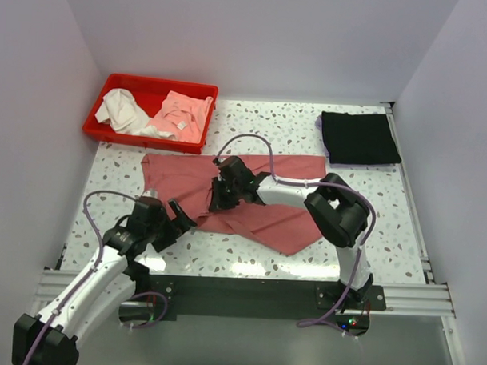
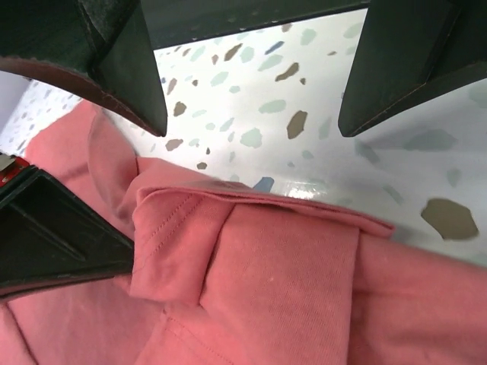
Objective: Fold and stack the t-shirts
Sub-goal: Fold the tshirt
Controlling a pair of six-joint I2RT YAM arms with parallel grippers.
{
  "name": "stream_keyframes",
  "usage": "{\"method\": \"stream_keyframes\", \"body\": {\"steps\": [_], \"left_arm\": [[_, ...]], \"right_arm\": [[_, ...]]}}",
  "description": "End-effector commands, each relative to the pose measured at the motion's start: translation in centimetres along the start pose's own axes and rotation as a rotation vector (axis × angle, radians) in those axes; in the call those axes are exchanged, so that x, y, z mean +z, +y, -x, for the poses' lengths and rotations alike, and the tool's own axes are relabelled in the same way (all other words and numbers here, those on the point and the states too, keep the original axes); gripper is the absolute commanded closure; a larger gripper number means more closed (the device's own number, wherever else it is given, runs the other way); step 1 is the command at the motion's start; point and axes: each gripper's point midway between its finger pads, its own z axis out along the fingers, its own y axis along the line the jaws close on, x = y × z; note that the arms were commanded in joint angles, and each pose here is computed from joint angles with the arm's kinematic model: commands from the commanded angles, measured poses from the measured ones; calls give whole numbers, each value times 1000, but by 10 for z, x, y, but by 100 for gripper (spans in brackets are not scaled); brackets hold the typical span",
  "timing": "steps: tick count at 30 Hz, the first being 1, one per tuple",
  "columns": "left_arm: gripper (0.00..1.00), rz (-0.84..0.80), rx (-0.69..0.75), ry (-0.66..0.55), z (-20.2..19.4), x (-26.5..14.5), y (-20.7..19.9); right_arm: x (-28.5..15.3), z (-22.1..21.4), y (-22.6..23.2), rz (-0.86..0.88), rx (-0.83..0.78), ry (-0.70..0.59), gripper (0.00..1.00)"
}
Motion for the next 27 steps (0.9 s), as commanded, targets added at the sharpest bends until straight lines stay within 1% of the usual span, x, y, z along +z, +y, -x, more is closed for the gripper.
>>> {"method": "stream_keyframes", "body": {"steps": [1, 3, 5, 6, 10, 13, 15, 17, 18, 19, 22, 23, 24, 25, 26, 27], "left_arm": [[0, -40, -179, -58, 7, 4, -17], [0, -31, -250, -74, 9, 7, -15], [0, -28, -282, -134, 20, 9, -14], [0, -26, -321, -152, 23, 9, -14], [0, -9, -360, -219, 35, 12, -10], [3, -9, -356, -227, 39, 16, -14], [12, 23, -358, -226, 39, 19, -9], [20, 33, -353, -224, 39, 20, -9], [27, 35, -348, -220, 39, 20, -9], [30, 37, -347, -219, 38, 20, -9], [47, 53, -359, -242, 39, 22, 0], [55, 38, -365, -240, 38, 24, -2], [58, 10, -373, -242, 39, 26, -6], [63, 19, -375, -229, 34, 29, -1], [72, 19, -378, -221, 33, 30, -1], [74, 34, -368, -215, 31, 32, 1]], "right_arm": [[-19, 19, 13, 35, -10, -80, 83], [-20, 16, 13, 50, -11, -80, 83], [-20, 10, 11, 56, -12, -70, 83], [-21, 9, 11, 57, -13, -72, 83], [-21, -1, 9, 71, -13, -50, 82], [-21, 1, 11, 87, -18, -62, 80], [-21, 0, 10, 88, -18, -62, 79], [-22, 0, 10, 88, -18, -64, 77], [-22, 0, 11, 90, -21, -63, 77], [-23, 0, 12, 91, -20, -64, 76], [-23, 2, 15, 104, -22, -68, 75], [-24, 2, 16, 108, -21, -68, 75], [-26, 3, 17, 111, -30, -74, 75], [-26, 3, 17, 109, -33, -71, 74], [-28, 3, 18, 115, -37, -71, 73], [-31, 4, 20, 118, -46, -76, 73]]}}
